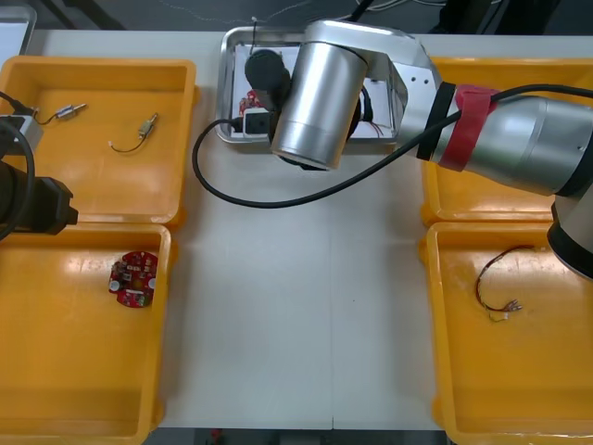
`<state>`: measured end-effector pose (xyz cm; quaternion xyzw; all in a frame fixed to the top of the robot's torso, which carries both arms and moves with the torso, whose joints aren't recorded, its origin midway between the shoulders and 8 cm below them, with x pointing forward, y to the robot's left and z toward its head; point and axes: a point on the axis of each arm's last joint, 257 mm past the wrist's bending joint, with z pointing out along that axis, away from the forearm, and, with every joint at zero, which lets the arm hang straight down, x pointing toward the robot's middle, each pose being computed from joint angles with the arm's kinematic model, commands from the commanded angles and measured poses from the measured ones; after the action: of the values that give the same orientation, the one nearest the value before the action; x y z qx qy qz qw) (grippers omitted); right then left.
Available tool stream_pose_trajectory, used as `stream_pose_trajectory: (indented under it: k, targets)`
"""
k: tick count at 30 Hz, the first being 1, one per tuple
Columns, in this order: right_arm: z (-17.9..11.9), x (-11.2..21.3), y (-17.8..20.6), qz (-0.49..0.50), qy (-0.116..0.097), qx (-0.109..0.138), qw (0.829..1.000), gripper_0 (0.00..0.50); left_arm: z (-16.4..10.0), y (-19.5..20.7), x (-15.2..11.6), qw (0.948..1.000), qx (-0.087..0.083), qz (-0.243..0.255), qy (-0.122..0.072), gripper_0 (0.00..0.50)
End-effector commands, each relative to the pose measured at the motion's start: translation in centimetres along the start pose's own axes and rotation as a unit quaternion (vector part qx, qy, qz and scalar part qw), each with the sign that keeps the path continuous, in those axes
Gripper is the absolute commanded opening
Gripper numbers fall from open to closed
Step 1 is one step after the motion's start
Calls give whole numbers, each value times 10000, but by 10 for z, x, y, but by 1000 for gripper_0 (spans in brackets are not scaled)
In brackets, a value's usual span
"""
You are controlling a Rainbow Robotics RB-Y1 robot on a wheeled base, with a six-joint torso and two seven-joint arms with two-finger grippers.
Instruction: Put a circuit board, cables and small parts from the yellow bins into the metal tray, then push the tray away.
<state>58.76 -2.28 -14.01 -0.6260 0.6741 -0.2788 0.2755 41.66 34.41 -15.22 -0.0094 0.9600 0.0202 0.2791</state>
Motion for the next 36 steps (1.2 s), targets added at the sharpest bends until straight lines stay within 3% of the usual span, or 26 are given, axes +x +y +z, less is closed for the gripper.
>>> stream_pose_trajectory:
  k: [1, 7, 11, 20, 24, 32, 36]
  targets:
    - [-43, -22, -19, 314, -279, -179, 9990, 500, -12, 17, -5, 9996, -236, 107, -133, 500]
    - [-66, -1, -11, 1088, -188, -828, 9904, 500, -12, 17, -5, 9996, -236, 107, -133, 500]
    - [-81, 19, -9, 1698, -95, -1130, 9789, 500, -12, 17, -5, 9996, -236, 107, -133, 500]
    - [-95, 76, 5, 3079, 80, -1270, 9429, 500, -12, 17, -5, 9996, -236, 107, -133, 500]
    - [-99, 108, 10, 3736, 141, -1285, 9185, 500, -12, 17, -5, 9996, -236, 107, -133, 500]
    - [-116, 185, 28, 4872, 596, -1417, 8596, 500, -12, 17, -5, 9996, -236, 107, -133, 500]
    - [-124, 210, 30, 5355, 600, -1413, 8304, 500, -12, 17, -5, 9996, -236, 107, -133, 500]
